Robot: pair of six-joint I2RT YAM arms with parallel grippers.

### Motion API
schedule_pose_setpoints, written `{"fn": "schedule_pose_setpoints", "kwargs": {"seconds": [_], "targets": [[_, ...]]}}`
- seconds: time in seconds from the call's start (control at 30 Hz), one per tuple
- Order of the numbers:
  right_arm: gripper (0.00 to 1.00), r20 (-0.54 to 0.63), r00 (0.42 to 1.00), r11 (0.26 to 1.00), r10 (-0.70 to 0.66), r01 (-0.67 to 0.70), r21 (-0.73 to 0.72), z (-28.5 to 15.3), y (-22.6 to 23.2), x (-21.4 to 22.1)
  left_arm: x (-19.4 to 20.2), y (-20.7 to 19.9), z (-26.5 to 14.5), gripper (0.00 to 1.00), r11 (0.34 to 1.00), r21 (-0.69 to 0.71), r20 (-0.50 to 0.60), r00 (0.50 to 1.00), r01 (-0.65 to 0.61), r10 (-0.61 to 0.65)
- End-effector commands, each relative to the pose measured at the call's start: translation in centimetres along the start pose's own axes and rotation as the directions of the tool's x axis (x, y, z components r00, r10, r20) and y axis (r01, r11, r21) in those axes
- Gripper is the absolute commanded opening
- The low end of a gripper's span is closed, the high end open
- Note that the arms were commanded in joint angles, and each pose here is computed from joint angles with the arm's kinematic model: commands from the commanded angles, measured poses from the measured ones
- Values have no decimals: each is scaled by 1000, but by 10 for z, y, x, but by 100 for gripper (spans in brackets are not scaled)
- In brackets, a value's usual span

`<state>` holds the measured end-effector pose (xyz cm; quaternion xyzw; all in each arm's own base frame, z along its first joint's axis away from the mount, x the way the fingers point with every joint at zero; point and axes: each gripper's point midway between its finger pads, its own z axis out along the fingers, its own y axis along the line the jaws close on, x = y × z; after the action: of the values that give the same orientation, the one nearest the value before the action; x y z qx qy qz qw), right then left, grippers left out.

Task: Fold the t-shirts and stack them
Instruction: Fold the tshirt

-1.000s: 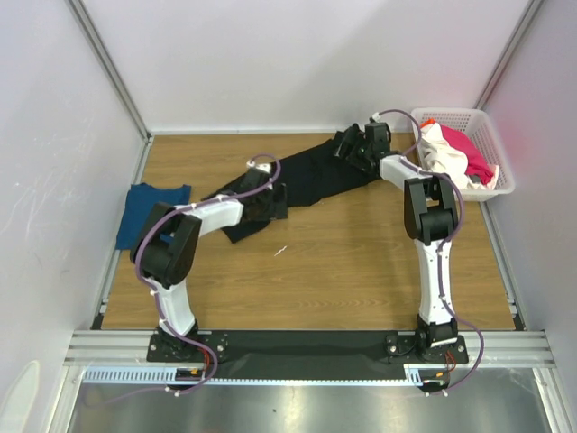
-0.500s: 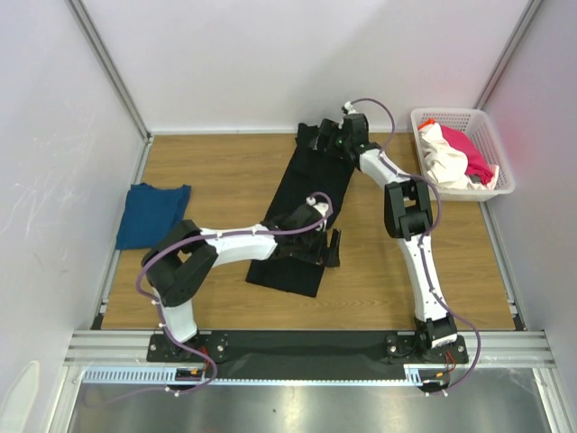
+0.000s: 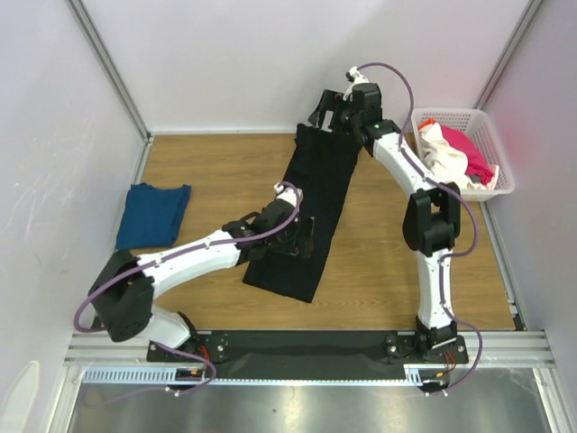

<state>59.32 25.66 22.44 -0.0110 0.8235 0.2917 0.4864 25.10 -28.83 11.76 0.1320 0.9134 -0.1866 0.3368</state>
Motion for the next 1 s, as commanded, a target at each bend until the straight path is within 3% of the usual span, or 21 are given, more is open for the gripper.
{"fn": "schedule_pose_setpoints", "kwargs": {"seconds": [0.0,0.3,0.53,0.67,0.97], "targets": [[100,-77,997,996,-28,34,84,-1,-7,41,28,31,24,100,994,-103,-29,999,-41,38],[99,-199,980,979,-16,56,196,24,-42,109,62,30,36,100,996,-86,-48,999,-5,1],[100,-252,968,966,2,63,250,35,-64,145,102,17,45,100,995,-99,-137,990,-32,19],[100,-274,962,963,3,71,261,41,-67,161,121,19,49,100,992,-127,-181,984,-23,-1],[100,-280,959,970,-38,103,221,53,-51,178,147,-29,27,100,996,-87,-187,982,-26,9]]}}
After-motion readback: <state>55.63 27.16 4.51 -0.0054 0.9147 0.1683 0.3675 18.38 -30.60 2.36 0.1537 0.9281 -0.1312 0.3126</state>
